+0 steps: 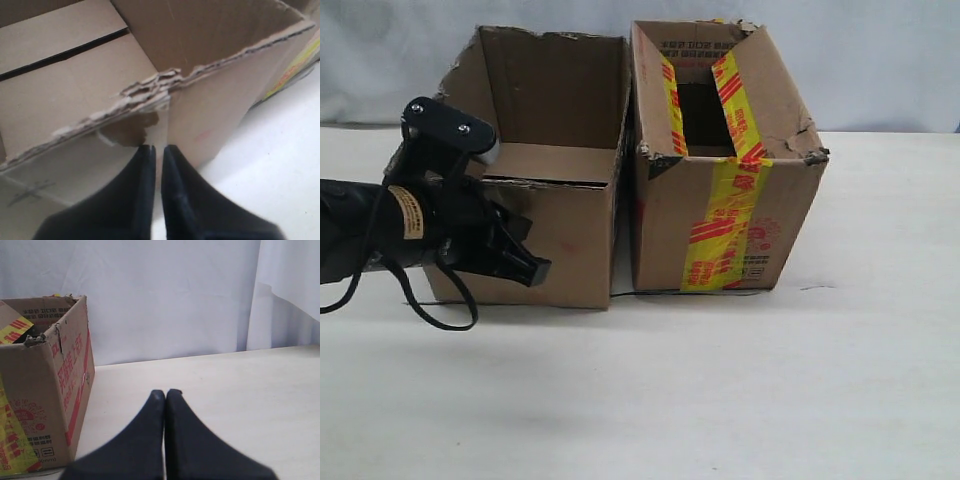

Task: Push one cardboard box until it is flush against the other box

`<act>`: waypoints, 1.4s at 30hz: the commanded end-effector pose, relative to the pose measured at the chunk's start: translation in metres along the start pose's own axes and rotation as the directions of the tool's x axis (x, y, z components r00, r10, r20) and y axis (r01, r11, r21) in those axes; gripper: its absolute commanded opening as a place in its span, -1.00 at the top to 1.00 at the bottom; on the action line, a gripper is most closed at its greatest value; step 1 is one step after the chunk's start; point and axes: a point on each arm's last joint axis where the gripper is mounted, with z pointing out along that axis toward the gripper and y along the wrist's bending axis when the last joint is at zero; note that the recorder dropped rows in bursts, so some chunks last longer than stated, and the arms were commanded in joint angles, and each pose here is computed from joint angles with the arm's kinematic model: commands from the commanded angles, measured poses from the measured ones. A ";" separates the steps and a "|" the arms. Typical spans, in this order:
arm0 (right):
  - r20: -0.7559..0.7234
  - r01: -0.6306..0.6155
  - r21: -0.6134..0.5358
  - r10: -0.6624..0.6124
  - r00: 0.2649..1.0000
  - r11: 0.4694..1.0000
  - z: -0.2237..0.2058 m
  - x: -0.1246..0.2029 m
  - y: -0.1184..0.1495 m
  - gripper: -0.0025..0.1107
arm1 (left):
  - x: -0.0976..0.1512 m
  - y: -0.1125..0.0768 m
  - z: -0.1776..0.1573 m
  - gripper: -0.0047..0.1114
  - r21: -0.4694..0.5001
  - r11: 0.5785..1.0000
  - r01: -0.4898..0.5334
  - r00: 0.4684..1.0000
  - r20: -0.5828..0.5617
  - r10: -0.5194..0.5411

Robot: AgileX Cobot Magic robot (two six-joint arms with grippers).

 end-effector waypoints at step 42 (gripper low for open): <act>-0.004 0.000 0.006 0.000 1.000 1.000 0.000 0.002 0.000 0.96 | 0.113 0.000 -0.228 0.92 -0.097 0.991 -0.095 0.724 0.676 0.135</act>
